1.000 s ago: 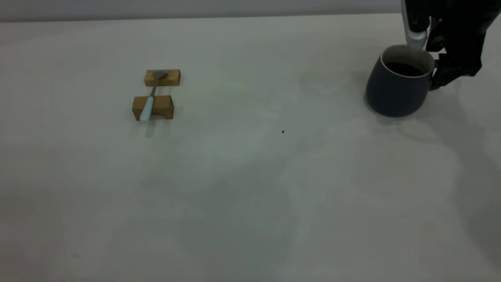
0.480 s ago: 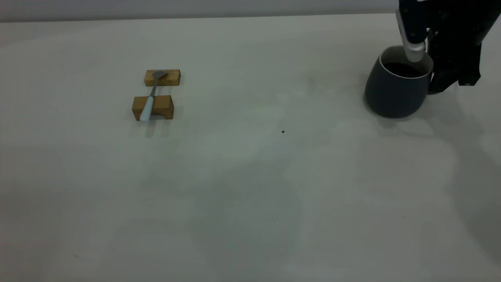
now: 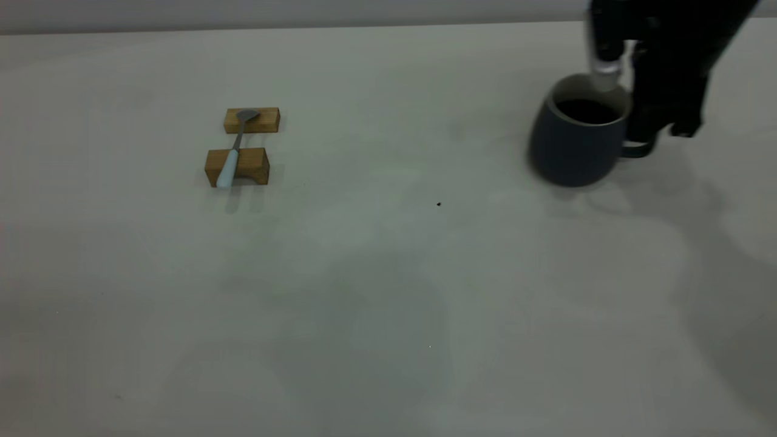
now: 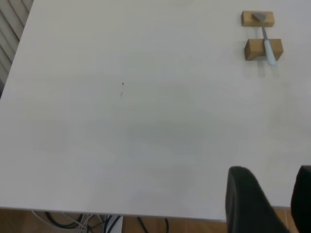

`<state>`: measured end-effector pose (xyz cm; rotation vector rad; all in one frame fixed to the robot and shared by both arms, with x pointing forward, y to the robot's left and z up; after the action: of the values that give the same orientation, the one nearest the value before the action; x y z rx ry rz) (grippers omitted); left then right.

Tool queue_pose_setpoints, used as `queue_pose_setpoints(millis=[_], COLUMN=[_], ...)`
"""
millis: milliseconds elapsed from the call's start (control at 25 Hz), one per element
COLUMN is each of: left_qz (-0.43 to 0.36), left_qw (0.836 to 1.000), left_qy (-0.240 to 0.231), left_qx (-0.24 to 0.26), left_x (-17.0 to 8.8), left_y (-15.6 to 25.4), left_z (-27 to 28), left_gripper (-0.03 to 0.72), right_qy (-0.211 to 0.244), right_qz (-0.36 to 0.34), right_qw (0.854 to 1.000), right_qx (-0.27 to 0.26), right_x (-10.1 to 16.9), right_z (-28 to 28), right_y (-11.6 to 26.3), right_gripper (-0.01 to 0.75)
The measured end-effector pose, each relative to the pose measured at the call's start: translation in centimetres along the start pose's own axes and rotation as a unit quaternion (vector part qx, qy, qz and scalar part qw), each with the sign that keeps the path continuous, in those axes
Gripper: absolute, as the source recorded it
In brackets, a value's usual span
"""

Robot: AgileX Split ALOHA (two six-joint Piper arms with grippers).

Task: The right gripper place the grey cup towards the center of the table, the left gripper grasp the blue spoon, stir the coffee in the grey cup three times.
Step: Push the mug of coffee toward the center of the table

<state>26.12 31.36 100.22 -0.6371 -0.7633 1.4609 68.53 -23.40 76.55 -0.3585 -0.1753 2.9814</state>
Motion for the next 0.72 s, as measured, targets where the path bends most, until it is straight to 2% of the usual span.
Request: queue_pose_setpoints(millis=[360, 720], left_qz=[0.000, 0.000], left_qw=[1.000, 1.000], left_qy=[0.000, 0.000], left_qx=[0.000, 0.000], left_x=[0.0, 0.0], left_y=[0.0, 0.0], left_z=[0.0, 0.0], left_gripper=[0.306, 0.306], right_qy=[-0.007, 0.015], right_qz=[0.020, -0.007], right_qw=[0.999, 0.999], right_qx=[-0.027, -0.048], right_x=[3.1, 4.5], right_z=[-0.5, -0.7], right_y=[-8.2, -12.3], right_gripper=[0.163, 0.163])
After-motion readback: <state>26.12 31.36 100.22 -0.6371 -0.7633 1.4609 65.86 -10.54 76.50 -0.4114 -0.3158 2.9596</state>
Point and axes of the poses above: a point on each arm's last joint axis where the gripper is mounted, z pointing back along that axis away from the gripper, x along the wrist's bending axis when the last joint is at zero, y = z × x, the point moved 5 cm from there along -z, pointing out along that axis toward the gripper, and after that the axes turned 4 degrees about -z, right-handed, at the moved point
